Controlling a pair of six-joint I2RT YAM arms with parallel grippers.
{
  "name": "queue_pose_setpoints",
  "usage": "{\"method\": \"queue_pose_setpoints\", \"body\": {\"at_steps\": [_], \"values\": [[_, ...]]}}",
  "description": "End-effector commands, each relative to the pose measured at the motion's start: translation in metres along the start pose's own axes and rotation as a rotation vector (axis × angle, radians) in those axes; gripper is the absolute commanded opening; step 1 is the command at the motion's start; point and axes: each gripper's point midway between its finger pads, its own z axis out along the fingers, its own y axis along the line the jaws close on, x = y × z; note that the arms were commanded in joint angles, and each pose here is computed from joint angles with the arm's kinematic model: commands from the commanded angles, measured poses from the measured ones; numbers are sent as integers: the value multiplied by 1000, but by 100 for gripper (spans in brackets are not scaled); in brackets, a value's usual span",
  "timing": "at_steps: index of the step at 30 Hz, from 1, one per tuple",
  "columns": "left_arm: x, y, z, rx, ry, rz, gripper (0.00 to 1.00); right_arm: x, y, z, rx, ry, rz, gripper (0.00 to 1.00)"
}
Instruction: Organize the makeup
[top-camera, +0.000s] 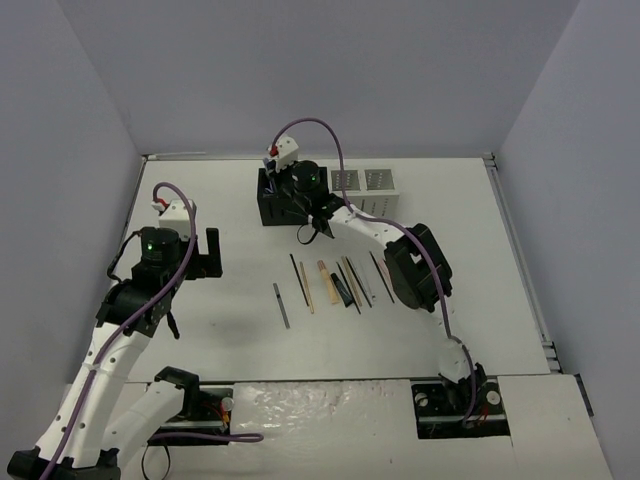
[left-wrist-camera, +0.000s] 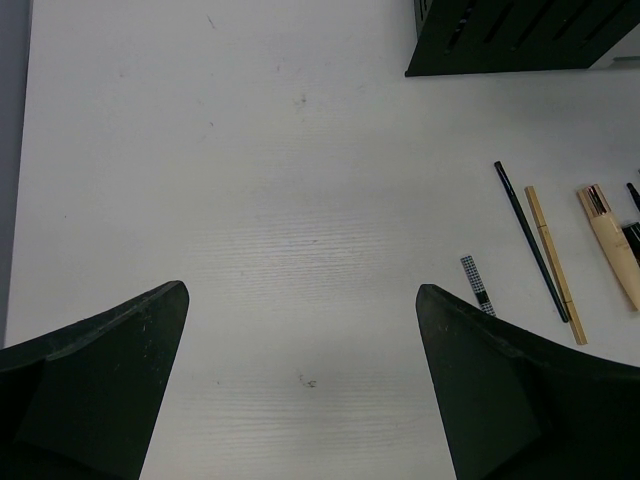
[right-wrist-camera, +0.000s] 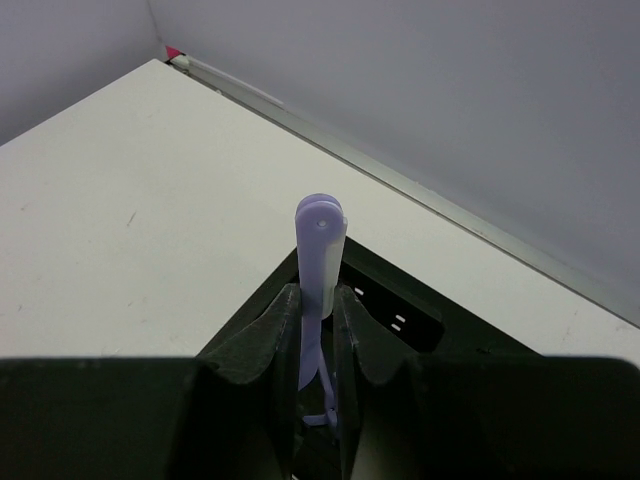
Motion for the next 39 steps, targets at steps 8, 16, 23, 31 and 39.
{"method": "queue_pose_setpoints", "body": {"at_steps": [8,16,23,31,39], "values": [[-28,-4,-1,29,-91,-46,97,-78,-8,-2,4,-167,19,25],[-28,-4,-1,29,-91,-47,97,-105,-15,-54,32,-140,17,46],[-27,-2,0,23,-84,-47,97,-91,-43,-133,156,33,45,47],[-27,-1,0,21,-80,-47,97,0,-73,-241,298,350,193,46],[-25,-1,3,19,-67,-46,97,102,-88,-315,347,642,307,40]]}}
